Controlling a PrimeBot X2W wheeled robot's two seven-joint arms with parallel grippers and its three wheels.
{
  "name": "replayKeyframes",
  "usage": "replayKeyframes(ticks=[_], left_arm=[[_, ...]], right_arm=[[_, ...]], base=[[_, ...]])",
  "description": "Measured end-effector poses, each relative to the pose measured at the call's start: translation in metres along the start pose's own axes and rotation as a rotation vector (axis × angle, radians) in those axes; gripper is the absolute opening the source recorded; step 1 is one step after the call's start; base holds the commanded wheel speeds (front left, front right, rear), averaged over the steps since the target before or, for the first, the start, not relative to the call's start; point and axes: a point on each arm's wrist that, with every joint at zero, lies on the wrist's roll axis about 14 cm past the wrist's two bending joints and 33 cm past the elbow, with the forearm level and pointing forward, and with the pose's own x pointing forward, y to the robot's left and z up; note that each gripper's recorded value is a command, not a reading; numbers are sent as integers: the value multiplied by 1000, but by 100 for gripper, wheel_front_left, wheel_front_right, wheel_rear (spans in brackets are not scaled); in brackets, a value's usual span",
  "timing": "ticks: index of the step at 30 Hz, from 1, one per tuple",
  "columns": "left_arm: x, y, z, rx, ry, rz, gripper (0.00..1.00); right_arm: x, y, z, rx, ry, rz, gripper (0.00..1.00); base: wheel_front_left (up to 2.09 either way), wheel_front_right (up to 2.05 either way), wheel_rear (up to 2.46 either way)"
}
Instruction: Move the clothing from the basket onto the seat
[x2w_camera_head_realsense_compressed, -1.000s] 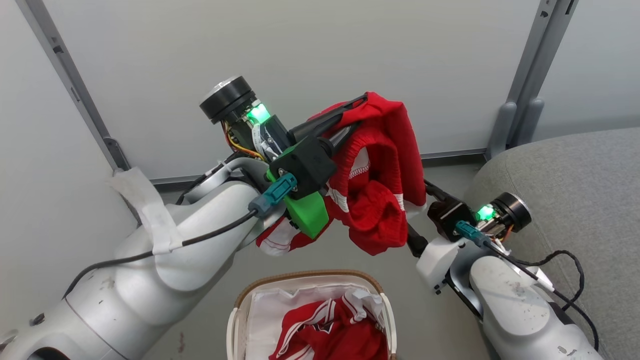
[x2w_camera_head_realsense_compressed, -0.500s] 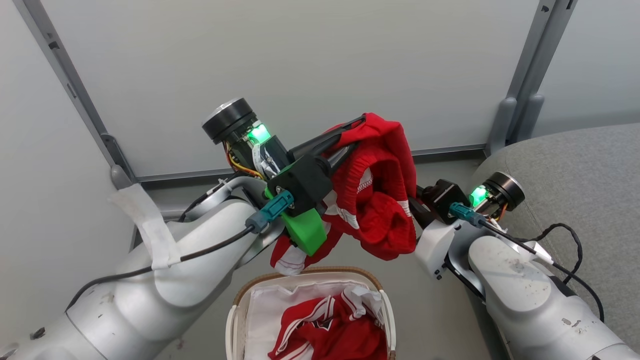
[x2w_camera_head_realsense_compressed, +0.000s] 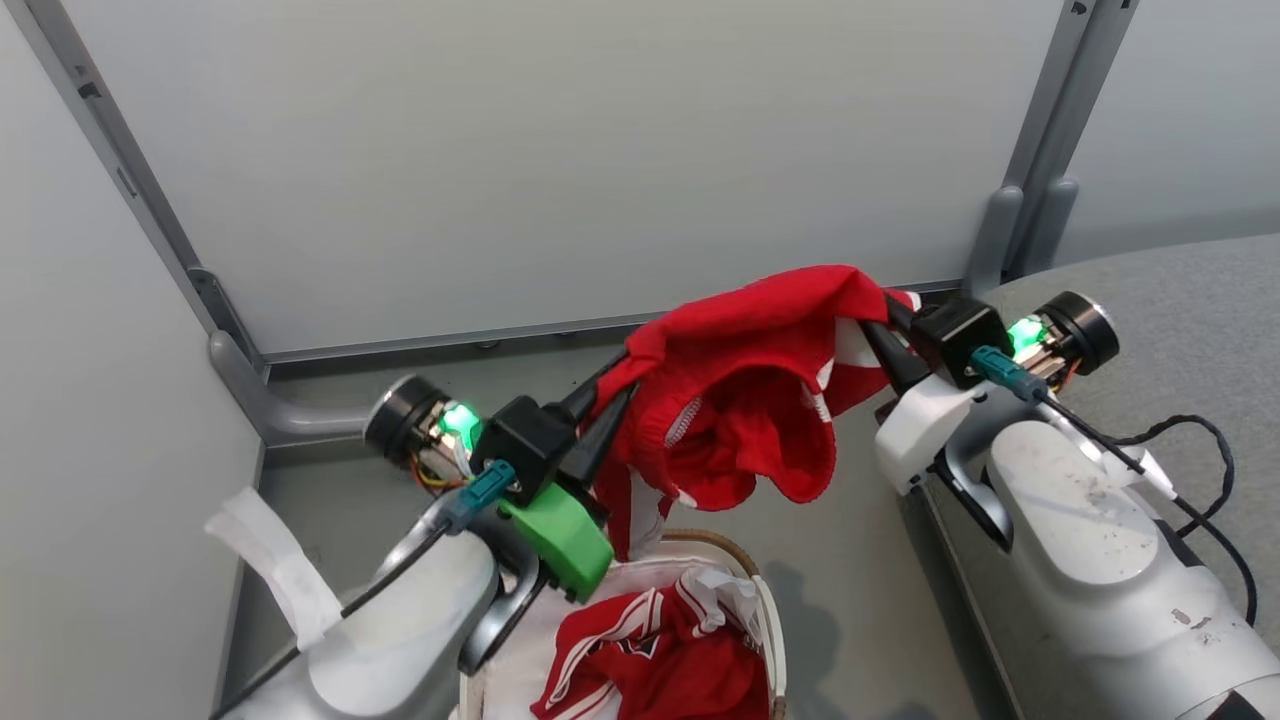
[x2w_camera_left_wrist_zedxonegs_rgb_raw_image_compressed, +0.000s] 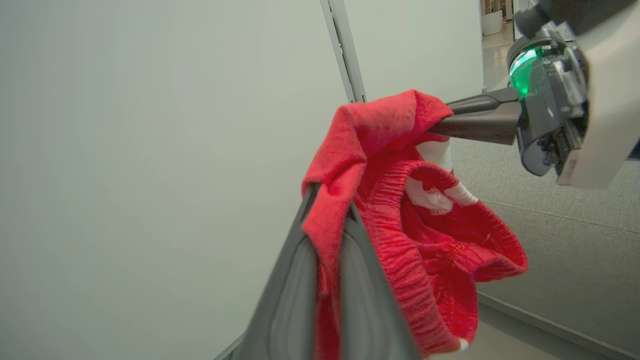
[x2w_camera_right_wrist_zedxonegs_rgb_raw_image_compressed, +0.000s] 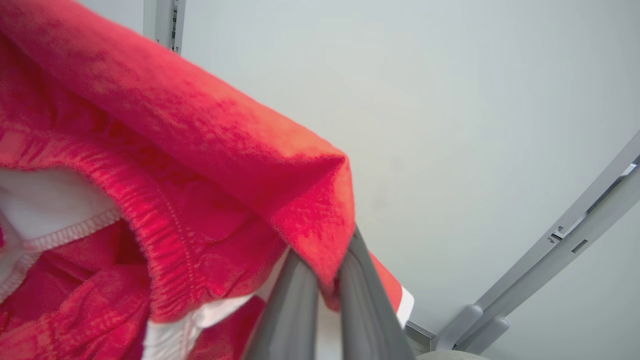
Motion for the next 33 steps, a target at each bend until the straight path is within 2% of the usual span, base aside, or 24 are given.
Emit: replayKeyframes(ticks=[2, 3, 11, 22, 33], left_arm=[[-5, -3, -14, -65, 29, 31, 97], [-7, -6, -19, -101, 33, 48, 100], [-22, -20, -46, -239, 72, 108, 100], [-40, -38, -77, -349, 131, 152, 100], [-36, -49, -80, -356, 132, 131, 100]], right_arm=[[-1, -10, 5, -4, -15, -28, 0], [-2, -14, 6, -5, -21, -42, 0], [-8, -45, 19, -19, -62, -134, 0], [-25, -70, 12, -31, -51, -211, 0], [-41, -85, 3, -34, -24, -259, 0]], base=[[0, 0, 0], [0, 0, 0], [0, 0, 0], [0, 0, 0], [0, 0, 0]])
